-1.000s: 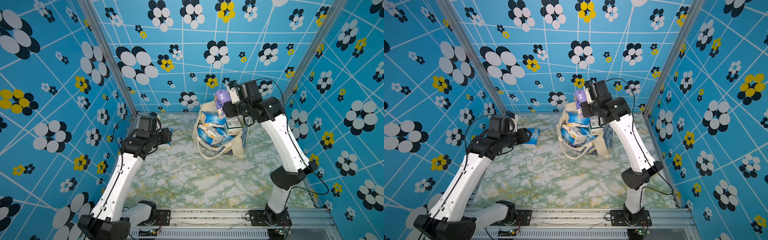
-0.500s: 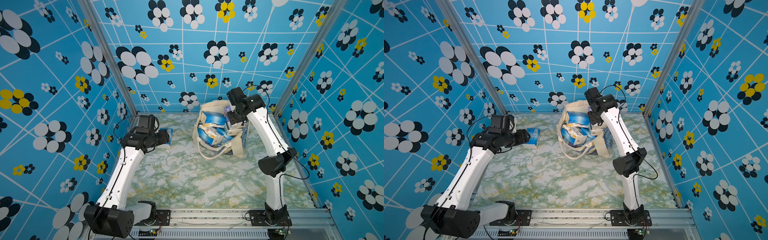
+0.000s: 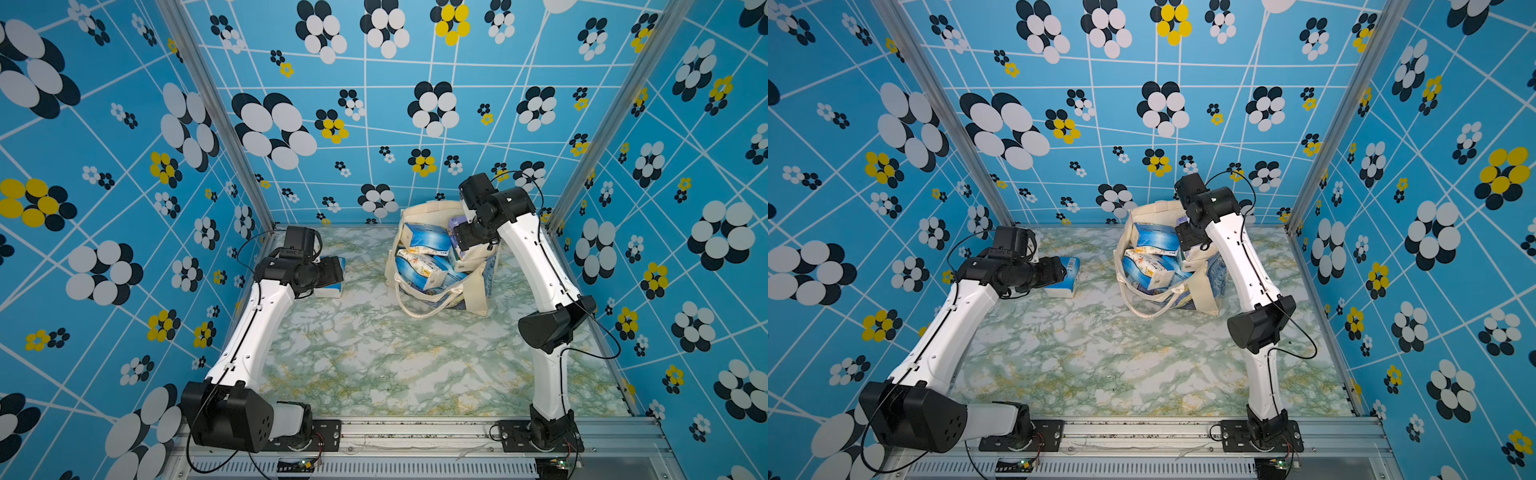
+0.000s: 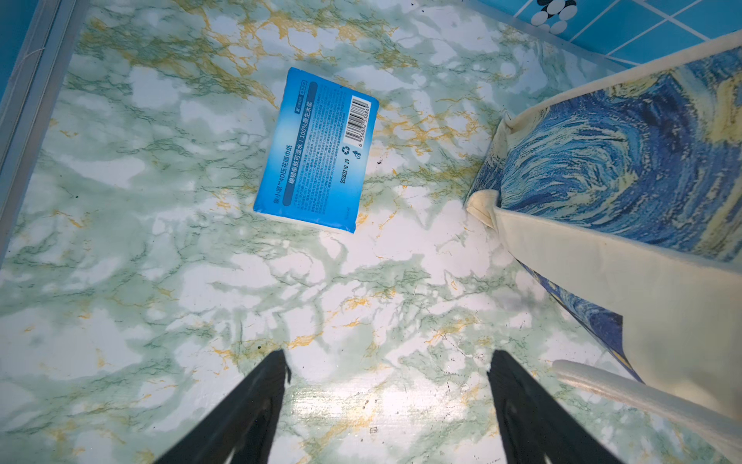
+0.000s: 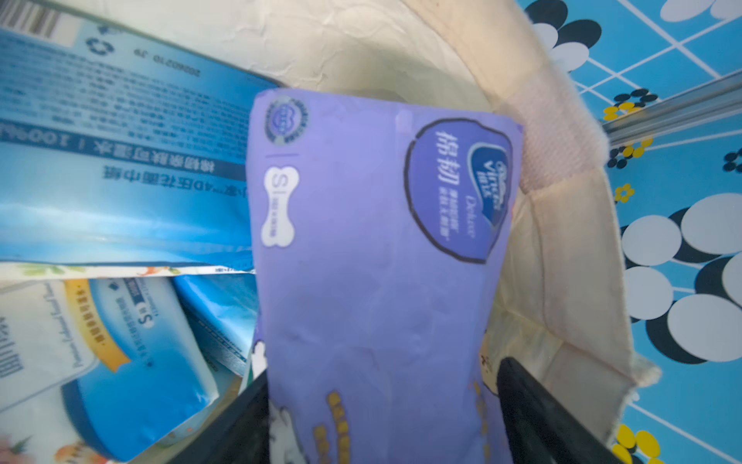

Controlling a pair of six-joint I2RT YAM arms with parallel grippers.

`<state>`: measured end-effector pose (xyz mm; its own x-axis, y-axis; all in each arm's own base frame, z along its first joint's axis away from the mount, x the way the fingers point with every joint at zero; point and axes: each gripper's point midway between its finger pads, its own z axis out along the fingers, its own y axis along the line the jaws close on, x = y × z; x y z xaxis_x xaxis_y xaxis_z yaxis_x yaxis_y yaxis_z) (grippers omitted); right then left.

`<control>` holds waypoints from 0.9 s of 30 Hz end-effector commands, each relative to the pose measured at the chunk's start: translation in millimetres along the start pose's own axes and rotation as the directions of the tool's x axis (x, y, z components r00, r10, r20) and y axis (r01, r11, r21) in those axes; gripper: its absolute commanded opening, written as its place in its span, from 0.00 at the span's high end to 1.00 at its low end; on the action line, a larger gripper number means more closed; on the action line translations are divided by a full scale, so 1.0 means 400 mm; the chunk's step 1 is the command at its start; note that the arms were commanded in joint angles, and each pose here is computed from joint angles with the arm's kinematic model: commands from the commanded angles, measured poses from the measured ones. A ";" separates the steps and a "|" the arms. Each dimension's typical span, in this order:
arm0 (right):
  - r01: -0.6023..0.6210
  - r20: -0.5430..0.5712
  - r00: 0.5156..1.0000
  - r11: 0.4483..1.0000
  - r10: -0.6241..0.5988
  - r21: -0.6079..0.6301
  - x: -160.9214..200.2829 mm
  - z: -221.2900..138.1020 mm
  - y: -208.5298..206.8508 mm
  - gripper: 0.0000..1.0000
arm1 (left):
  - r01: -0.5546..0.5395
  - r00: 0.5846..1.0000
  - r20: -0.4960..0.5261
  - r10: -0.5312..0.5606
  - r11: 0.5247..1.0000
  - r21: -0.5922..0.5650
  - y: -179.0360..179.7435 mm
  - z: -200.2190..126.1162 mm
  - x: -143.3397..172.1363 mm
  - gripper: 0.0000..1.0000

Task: Put tissues into the canvas bag
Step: Place the pack of facial tissues in the canvas bag, then pick up the pack of facial tissues from the center of the board.

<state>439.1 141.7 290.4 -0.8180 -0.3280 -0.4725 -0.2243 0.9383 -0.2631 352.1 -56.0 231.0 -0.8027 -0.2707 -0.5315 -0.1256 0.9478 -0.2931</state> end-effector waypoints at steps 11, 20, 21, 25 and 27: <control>-0.098 0.411 0.886 0.952 0.217 -0.290 -0.108 -0.318 -0.006 0.01 | 0.036 0.994 -0.104 -0.040 0.999 -0.035 0.066 0.111 0.044 0.01; -0.123 0.446 0.859 0.947 0.251 -0.297 -0.035 -0.343 -0.023 0.01 | 0.035 0.986 -0.161 -0.049 0.995 -0.088 0.121 0.217 0.014 0.01; -0.126 0.453 0.855 0.948 0.254 -0.294 -0.029 -0.348 -0.027 0.01 | 0.029 0.986 -0.163 -0.044 0.995 -0.091 0.122 0.232 0.005 0.01; -0.134 0.464 0.848 0.950 0.258 -0.283 -0.011 -0.355 -0.037 0.01 | 0.008 0.981 -0.194 -0.026 0.996 -0.094 0.129 0.290 -0.017 0.01; -0.136 0.464 0.848 0.950 0.257 -0.280 -0.004 -0.357 -0.040 0.01 | -0.012 0.979 -0.204 -0.009 0.995 -0.100 0.134 0.312 -0.031 0.01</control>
<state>371.2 150.0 394.3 -0.5633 -0.1299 -0.8159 -0.2740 0.9610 0.0362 410.9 -27.9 116.2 -0.9072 -0.2750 -0.3184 -0.2105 0.9519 -0.2225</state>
